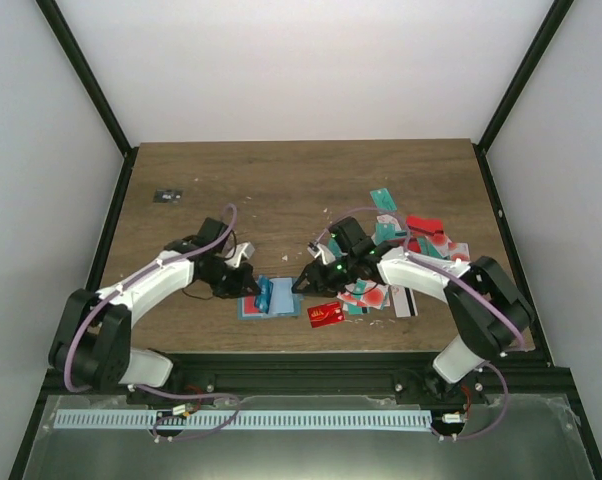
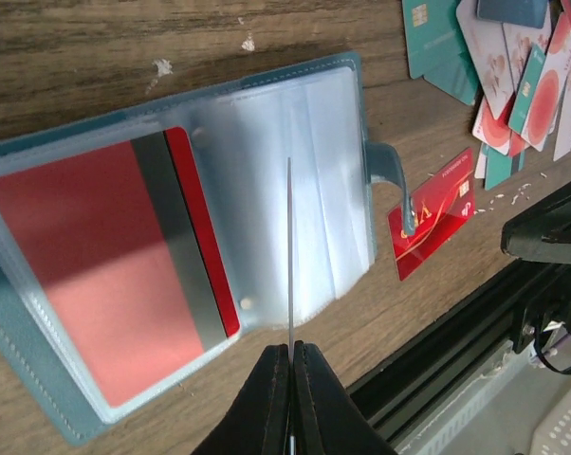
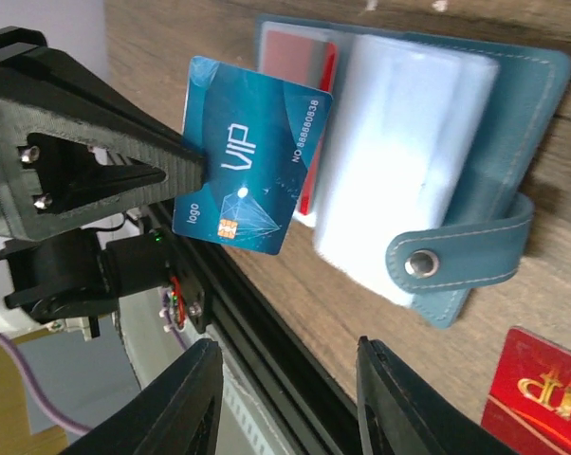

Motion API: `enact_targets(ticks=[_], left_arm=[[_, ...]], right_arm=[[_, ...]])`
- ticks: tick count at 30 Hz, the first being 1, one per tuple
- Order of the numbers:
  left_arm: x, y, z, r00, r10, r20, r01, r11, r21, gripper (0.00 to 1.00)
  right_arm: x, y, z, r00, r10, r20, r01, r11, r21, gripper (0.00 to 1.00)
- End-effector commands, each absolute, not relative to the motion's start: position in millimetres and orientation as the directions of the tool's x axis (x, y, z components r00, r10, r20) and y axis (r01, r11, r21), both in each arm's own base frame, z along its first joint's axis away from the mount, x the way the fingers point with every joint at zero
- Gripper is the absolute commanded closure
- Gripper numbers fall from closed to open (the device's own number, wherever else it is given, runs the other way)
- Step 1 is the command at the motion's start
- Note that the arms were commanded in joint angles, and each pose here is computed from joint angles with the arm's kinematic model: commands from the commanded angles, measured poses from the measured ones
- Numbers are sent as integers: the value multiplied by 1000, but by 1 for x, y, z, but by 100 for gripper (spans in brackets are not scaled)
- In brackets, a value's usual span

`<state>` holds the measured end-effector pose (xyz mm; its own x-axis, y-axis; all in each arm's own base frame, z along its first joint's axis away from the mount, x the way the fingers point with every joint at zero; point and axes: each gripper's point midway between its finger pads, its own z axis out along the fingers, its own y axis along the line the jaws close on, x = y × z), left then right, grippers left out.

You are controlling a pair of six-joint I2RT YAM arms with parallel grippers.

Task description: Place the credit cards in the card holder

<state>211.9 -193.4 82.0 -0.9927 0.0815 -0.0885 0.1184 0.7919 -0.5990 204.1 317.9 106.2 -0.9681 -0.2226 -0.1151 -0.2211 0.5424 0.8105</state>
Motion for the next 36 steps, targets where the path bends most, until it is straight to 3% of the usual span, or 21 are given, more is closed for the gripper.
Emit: enact_targets(ticks=[1,11,26,36], left_arm=[[223,-201,75,-986,111,-123,164,767,-620,96],[224,-207,53,-986,153,-67,160,756,-635,96],[227,-212,42,-989,143,-40,134,743,-656,96],[227,-211,41,-991,131,-33,121,751,-649,96]], right_arm=[[219,331,111,-963,-219,-157,-253,536,805,60],[221,335,79,-968,-234,-90,-210,563,799,62],[228,308,16,-991,-133,31,-83,764,640,68],[223,296,40,-988,-142,-52,-142,751,644,51]])
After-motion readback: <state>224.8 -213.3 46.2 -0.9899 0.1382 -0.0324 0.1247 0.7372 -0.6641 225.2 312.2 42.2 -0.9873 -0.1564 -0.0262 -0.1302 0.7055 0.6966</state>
